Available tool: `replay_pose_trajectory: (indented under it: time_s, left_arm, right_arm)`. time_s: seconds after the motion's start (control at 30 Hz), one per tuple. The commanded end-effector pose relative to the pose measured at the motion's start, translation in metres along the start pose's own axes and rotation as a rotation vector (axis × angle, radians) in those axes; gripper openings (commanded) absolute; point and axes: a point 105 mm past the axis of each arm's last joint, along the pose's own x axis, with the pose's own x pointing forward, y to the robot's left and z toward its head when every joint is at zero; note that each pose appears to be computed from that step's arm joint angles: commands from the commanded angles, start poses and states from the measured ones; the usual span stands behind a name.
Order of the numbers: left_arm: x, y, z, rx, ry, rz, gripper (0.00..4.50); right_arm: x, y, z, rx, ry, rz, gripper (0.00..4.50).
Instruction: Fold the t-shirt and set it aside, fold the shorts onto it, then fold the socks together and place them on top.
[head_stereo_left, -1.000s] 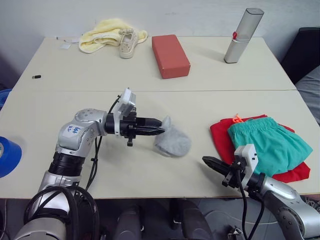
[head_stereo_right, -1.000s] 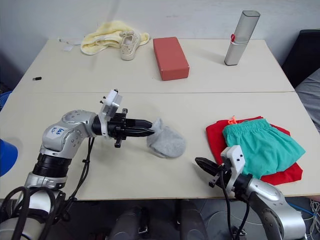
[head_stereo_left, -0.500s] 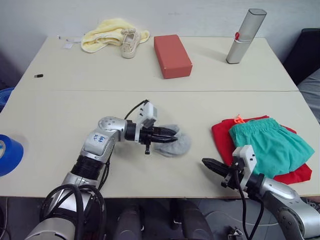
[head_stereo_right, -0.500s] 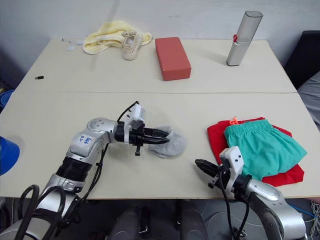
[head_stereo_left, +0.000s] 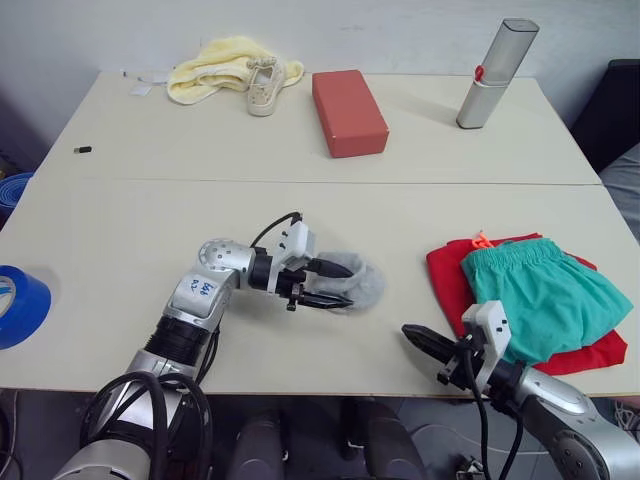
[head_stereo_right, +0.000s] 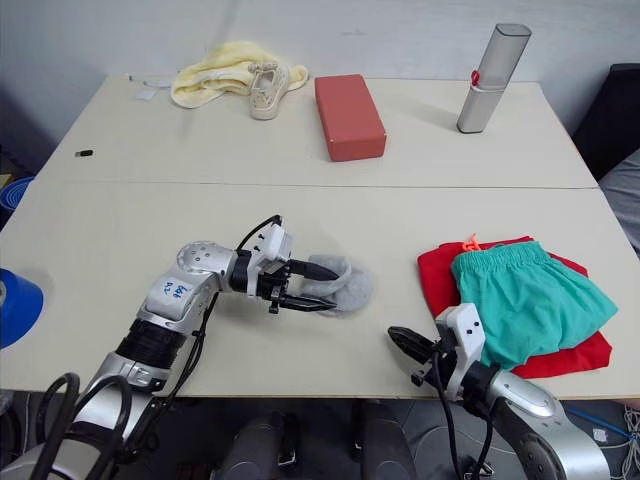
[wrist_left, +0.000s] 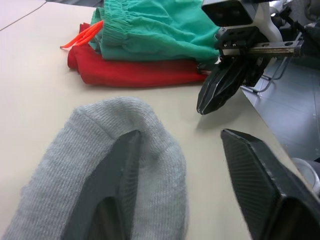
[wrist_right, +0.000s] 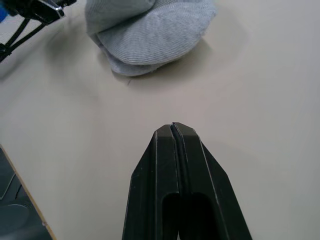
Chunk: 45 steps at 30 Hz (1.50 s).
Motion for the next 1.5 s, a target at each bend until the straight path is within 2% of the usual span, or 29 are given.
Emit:
replay_pose_trajectory:
  time_s: [0.03,0.07,0.13,0.27,0.37,0.47,0.57,0.67,0.8,0.9,1.07,1.2,1.4,1.5]
  left_arm:
    - [-0.01,-0.004,0.022,0.093,-0.045,-0.002,4.11]
    - [-0.013,-0.004,0.025,0.103,-0.051,0.002,4.45]
    - [-0.02,-0.004,0.036,0.092,-0.072,-0.002,4.48]
    - [-0.031,0.013,0.054,0.074,-0.145,0.095,4.48]
    - [-0.033,0.027,0.04,0.106,-0.098,0.159,3.9]
    - [-0.025,0.037,0.019,0.16,-0.025,0.198,3.0]
    - [-0.017,0.042,0.01,0.152,-0.02,0.211,2.09]
    - [-0.011,0.043,0.002,0.164,0.01,0.209,1.22]
    - [-0.002,0.034,-0.013,0.18,0.066,0.178,0.03]
    - [-0.002,0.035,-0.026,0.155,0.097,0.22,0.0]
    - [0.001,0.026,-0.035,0.173,0.132,0.208,0.0]
    - [0.001,0.025,-0.036,0.159,0.133,0.221,0.0]
    - [0.001,0.025,-0.035,0.161,0.132,0.228,0.0]
    - [-0.001,0.023,-0.035,0.162,0.125,0.23,0.0]
  right_arm:
    - [-0.004,0.003,0.014,-0.011,-0.071,-0.004,0.0]
    - [-0.005,0.003,0.016,-0.003,-0.085,-0.005,0.0]
    - [-0.007,0.003,0.021,0.022,-0.113,-0.007,0.0]
    - [-0.008,0.006,0.027,0.124,-0.153,0.015,0.0]
    - [-0.001,0.006,0.023,0.294,-0.099,0.009,0.0]
    - [0.011,0.007,0.018,0.536,-0.047,0.0,0.0]
    - [0.021,0.012,0.033,0.74,-0.085,0.041,0.0]
    - [0.027,0.015,0.042,0.823,-0.077,0.06,0.54]
    - [0.04,0.016,0.04,0.954,-0.035,0.026,1.79]
    - [0.05,0.018,0.04,0.989,-0.022,0.028,2.77]
    - [0.068,0.02,0.046,0.987,0.015,0.051,4.47]
    - [0.077,0.022,0.05,1.008,0.016,0.079,4.47]
    - [0.094,0.027,0.045,0.988,0.12,0.098,4.47]
    - [0.103,0.027,0.047,1.017,0.119,0.096,4.47]
